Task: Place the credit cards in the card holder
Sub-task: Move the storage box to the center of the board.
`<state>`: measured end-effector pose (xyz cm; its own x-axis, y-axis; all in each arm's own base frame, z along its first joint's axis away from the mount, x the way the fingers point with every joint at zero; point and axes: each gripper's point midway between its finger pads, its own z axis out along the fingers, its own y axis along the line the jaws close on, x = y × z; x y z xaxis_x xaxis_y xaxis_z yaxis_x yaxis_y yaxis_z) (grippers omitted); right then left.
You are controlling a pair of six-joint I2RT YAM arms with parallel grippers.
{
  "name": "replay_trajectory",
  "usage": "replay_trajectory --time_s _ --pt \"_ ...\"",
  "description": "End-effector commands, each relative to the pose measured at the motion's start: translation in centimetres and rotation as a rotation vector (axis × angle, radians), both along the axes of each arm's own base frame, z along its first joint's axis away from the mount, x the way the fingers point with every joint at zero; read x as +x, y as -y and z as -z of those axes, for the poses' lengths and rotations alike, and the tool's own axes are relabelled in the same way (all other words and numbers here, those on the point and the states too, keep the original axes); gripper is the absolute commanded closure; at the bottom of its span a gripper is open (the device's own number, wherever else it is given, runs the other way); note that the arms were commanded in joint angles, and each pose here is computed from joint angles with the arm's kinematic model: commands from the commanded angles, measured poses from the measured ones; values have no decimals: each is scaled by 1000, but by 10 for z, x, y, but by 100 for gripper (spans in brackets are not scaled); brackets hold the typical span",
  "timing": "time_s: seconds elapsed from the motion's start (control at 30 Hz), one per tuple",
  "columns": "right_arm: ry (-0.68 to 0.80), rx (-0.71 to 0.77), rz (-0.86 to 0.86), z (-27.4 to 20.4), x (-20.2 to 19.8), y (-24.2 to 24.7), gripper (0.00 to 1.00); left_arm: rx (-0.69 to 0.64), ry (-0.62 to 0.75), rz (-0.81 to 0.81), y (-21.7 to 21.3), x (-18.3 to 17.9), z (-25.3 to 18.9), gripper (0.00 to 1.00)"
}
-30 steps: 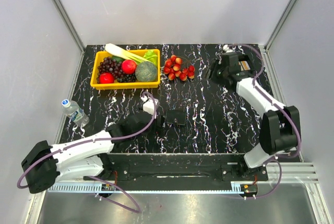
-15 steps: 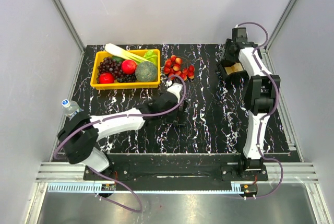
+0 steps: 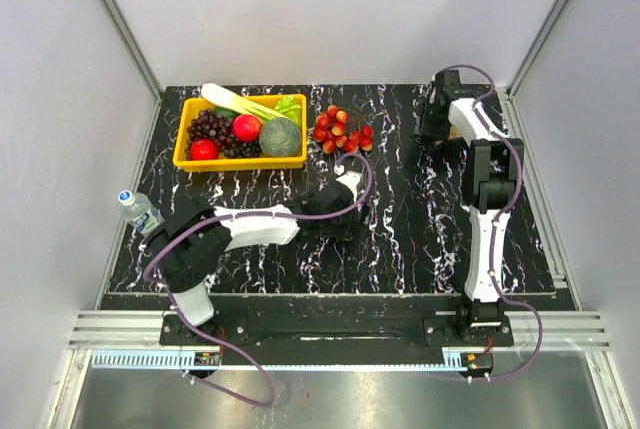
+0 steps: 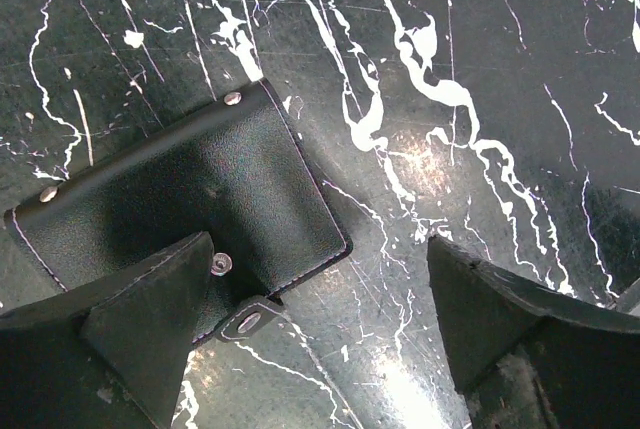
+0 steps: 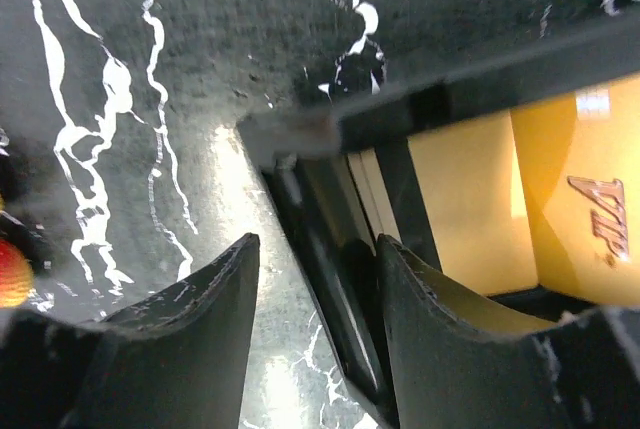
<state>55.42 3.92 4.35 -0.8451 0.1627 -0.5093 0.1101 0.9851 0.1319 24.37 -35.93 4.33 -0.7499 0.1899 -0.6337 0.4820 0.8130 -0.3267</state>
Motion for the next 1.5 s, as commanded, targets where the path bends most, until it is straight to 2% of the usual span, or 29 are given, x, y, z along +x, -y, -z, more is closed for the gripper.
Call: replay_trajectory --time_s 0.0,0.2,0.37,0.63,0.77,1.0,1.13,1.23,1.3,1.37,1.47 --pt "6 72 -59 -9 -15 -16 44 -2 -19 6 0 -3 8 9" --pt "-20 166 -82 -11 -56 -32 49 183 19 45 -42 -10 37 13" --pt "-33 250 -111 -23 -96 -53 50 307 42 49 -69 -11 41 17" --pt "-56 254 -240 -31 -174 -111 50 354 56 15 -101 -9 36 17" --pt "-57 301 -274 -37 -203 -137 50 401 36 -26 -124 -13 38 17" --pt "-74 377 -343 -45 -234 -168 50 343 29 -129 -136 -10 22 16" --pt "41 382 -337 -85 -229 -165 49 253 82 -124 -122 -2 -13 12" --pt "117 320 -305 -113 -223 -151 43 158 119 -104 -102 6 -49 7" --pt "154 225 -269 -121 -218 -134 43 95 134 -88 -86 11 -71 4" --pt "156 120 -202 -118 -211 -111 44 45 139 -49 -68 17 -86 1" --pt "106 50 -142 -111 -206 -88 44 29 122 20 -40 27 -100 1"
